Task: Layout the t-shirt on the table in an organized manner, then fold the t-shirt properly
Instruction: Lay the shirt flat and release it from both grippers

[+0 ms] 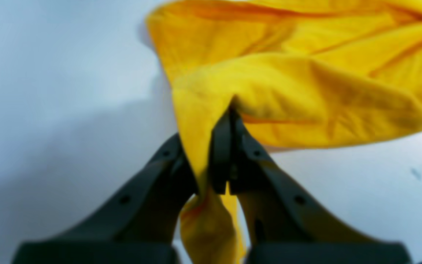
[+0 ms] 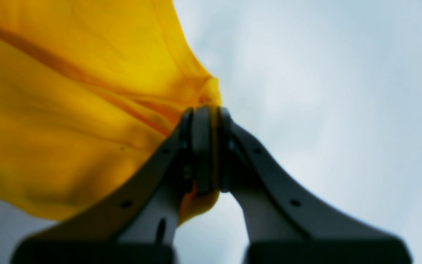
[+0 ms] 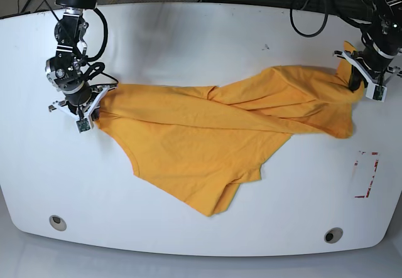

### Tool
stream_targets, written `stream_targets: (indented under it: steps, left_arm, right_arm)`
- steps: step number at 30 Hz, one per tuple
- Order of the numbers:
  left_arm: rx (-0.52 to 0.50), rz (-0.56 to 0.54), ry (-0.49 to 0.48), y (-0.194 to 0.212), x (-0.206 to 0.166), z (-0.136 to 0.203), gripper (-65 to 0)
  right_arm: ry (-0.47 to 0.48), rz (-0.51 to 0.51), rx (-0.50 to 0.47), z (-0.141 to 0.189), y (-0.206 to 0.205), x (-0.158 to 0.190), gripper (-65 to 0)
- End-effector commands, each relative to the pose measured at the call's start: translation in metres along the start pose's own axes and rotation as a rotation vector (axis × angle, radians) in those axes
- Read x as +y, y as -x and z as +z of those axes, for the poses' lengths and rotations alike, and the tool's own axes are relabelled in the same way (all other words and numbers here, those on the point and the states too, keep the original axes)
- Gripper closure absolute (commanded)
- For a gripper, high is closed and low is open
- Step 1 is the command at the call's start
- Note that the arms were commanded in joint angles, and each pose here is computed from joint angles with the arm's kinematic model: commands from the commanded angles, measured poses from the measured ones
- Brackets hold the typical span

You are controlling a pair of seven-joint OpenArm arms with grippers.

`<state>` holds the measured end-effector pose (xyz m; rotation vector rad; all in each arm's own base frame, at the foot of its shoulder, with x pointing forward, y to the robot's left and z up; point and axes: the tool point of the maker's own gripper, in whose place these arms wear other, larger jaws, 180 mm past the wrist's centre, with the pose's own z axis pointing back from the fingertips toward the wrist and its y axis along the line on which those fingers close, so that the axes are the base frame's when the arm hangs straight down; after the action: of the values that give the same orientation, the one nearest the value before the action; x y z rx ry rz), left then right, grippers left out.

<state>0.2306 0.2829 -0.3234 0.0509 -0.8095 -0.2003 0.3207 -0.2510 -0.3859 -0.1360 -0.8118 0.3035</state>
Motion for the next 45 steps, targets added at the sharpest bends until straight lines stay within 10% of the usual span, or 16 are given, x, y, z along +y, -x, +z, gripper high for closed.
stream_targets:
  steps: [1,10,14,23,45]
  left_arm:
    - [-0.032,-0.019,-0.002,-0.008,0.002,0.005,0.0]
    - [0.014,-0.022,0.009,0.007,-0.001,0.007,-0.8]
    - [0.018,-0.023,0.008,0.009,-0.001,0.008,-11.5]
    - [0.075,-0.061,-0.04,0.023,0.007,0.012,-44.4]
    - [-0.006,-0.061,-0.222,0.001,0.069,0.048,-46.5]
  right_arm:
    - [0.012,0.0,-0.052,0.005,-0.013,-0.004,-6.8]
    - [-0.014,-0.016,-0.061,0.015,-0.007,0.02,-46.0]
    - [-0.012,-0.009,-0.09,0.023,-0.015,0.024,-54.1]
    - [0.005,-0.033,-0.132,0.036,-0.024,0.028,-53.7]
    - [0.104,-0.129,-0.162,0.048,-0.032,-0.006,-53.7]
